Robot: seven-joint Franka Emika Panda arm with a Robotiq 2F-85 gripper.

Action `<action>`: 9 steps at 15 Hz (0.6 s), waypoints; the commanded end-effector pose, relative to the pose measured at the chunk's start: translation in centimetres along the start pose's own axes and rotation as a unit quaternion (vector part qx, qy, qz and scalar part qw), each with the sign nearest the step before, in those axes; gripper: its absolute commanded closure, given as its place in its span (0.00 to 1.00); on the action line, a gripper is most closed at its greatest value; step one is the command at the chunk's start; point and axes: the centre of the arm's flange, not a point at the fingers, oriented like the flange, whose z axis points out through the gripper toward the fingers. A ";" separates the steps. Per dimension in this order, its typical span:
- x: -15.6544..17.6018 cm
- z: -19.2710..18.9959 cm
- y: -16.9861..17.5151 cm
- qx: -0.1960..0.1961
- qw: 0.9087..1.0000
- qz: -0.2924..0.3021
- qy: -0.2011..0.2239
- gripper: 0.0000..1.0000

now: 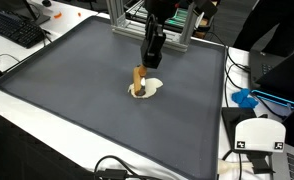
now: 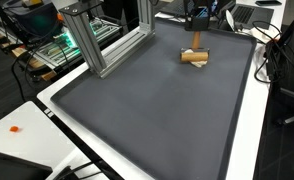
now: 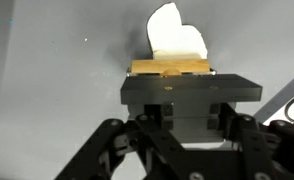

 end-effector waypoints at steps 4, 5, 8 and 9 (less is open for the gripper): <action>0.0 2.2 0.3 -0.004 1.000 0.021 0.016 0.65; -0.1 2.2 0.3 -0.004 1.000 0.020 0.011 0.65; -0.5 2.3 0.4 -0.001 0.999 0.016 -0.031 0.65; -0.4 2.3 0.5 -0.001 0.999 0.019 -0.039 0.65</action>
